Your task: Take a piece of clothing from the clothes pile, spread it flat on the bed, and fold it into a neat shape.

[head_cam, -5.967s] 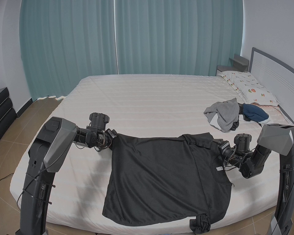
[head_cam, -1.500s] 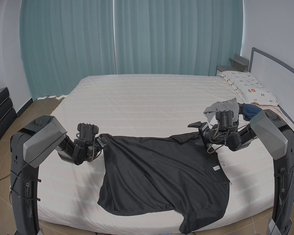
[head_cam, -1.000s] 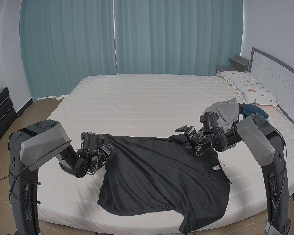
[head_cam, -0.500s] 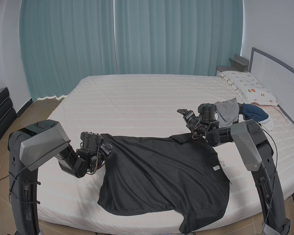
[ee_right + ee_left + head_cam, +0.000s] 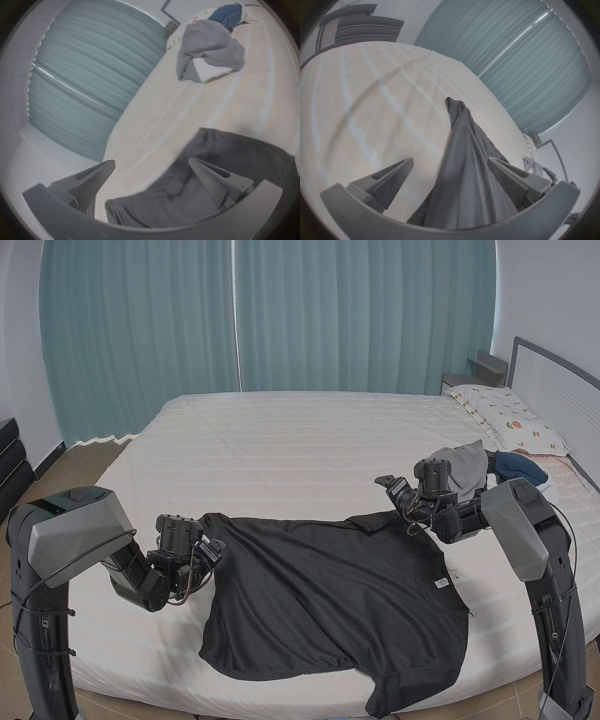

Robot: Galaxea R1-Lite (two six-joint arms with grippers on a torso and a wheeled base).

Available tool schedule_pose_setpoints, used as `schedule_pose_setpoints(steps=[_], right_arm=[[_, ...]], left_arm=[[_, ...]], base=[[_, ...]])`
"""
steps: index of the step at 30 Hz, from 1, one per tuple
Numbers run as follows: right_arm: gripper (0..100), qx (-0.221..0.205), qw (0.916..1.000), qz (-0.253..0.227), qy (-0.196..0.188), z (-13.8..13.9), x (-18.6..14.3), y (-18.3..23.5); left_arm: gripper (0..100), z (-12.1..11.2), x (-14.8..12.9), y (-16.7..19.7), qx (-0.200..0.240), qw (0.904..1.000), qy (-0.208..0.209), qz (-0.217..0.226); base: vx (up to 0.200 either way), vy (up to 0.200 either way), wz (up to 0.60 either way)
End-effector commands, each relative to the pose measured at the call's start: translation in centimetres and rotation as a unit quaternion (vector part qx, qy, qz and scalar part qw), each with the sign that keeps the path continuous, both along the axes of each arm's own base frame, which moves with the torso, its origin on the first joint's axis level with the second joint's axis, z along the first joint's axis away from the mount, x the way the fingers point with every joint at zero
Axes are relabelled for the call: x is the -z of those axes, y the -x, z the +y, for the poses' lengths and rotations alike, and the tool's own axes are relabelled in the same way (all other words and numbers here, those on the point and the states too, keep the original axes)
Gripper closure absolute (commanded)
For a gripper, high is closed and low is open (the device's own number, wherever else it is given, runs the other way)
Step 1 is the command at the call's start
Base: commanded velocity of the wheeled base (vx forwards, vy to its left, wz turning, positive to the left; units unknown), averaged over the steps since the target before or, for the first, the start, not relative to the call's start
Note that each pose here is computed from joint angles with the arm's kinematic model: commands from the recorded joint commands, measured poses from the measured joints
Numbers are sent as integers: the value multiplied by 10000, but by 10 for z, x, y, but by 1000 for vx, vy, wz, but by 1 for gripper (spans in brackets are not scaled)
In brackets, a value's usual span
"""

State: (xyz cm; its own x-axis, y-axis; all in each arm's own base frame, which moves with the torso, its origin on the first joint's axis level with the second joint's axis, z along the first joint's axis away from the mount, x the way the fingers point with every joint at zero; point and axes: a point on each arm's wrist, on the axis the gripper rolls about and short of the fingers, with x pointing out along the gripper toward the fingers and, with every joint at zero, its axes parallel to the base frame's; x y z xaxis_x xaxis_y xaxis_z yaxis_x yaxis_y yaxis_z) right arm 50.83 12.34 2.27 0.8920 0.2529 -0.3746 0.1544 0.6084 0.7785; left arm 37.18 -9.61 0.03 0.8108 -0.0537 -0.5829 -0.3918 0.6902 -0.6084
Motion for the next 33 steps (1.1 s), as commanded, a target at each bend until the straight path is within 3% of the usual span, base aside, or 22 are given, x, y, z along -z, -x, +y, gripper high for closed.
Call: schedule_pose_setpoints(steps=[1,7,18,21,29,33], right_arm=[[0,-162,9997,104,160,-21,-28,54],[0,-223,9995,172,130,-36,-41,111],[0,-238,9982,530,150,-55,-33,200],[0,-256,9982,526,136,-60,-29,223],[0,-427,9975,558,80,-61,-22,237],[0,-424,9967,694,79,-61,-15,237]], left_arm=[[0,11,-23,43,331,9992,242,-26],[0,14,-26,75,451,9985,295,-59],[0,13,-15,116,634,9975,266,174],[0,16,-15,124,603,9976,315,158],[0,13,-13,136,634,9968,464,141],[0,13,-12,139,618,9965,527,210]], base=[[0,0,0],[0,0,0],[0,0,0],[-200,0,0],[-200,0,0],[0,0,0]])
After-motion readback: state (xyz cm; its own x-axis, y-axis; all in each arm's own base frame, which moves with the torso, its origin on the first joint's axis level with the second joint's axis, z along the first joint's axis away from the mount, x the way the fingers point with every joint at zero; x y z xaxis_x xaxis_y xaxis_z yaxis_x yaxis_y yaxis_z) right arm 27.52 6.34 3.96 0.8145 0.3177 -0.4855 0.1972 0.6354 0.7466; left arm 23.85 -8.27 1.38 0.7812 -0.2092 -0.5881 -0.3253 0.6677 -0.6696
